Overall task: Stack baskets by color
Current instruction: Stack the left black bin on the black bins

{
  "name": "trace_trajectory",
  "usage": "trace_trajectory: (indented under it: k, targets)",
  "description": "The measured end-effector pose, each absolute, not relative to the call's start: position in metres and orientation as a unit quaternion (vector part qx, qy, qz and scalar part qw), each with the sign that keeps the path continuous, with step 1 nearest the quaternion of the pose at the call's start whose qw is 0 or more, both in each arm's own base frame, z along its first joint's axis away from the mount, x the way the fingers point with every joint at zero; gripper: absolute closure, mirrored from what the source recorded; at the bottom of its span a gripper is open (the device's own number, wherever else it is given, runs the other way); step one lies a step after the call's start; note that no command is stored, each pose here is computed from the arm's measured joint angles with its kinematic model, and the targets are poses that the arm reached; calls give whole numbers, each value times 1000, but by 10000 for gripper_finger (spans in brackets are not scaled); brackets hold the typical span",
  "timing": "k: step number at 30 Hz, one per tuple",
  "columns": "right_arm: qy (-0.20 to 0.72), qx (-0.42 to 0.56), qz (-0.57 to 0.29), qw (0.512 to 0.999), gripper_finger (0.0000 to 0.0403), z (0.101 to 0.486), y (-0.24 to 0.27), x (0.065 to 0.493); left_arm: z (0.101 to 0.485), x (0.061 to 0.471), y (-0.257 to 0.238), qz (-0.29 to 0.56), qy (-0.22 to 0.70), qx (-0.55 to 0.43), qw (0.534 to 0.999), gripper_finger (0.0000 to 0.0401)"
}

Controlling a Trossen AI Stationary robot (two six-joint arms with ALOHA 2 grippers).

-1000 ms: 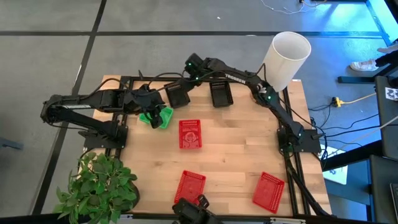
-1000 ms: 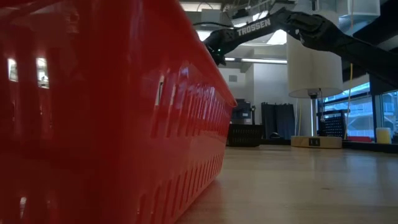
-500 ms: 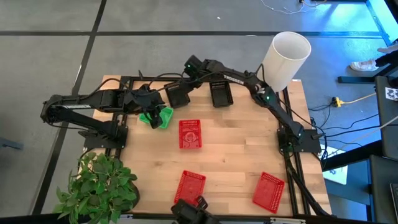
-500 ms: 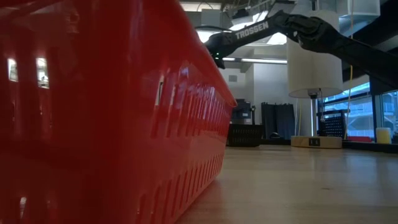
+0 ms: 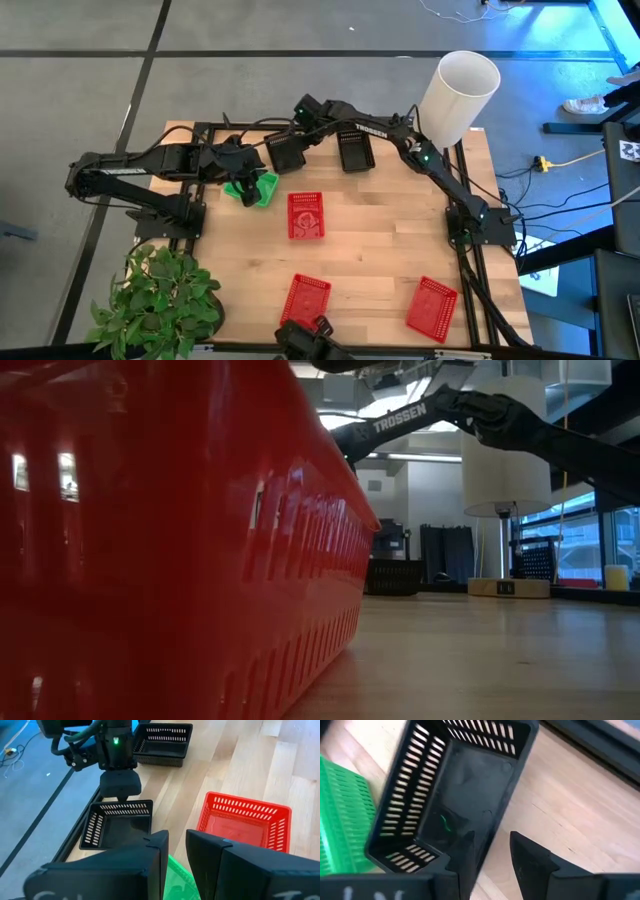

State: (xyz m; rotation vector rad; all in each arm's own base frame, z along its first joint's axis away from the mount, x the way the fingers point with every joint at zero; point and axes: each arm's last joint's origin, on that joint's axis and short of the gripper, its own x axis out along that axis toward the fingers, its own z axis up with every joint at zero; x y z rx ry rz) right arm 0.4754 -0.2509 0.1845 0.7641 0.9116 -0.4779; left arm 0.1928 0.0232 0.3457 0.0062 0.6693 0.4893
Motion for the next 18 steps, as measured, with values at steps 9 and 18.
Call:
trace_trajectory:
  k: [9, 18]
  targets:
    - [436, 353, -195, 805, 306, 184, -247, 476, 346, 193, 23, 233, 328, 16, 915, 343]
    - [443, 355, -197, 800, 329, 183, -246, 475, 346, 193, 23, 233, 328, 16, 915, 343]
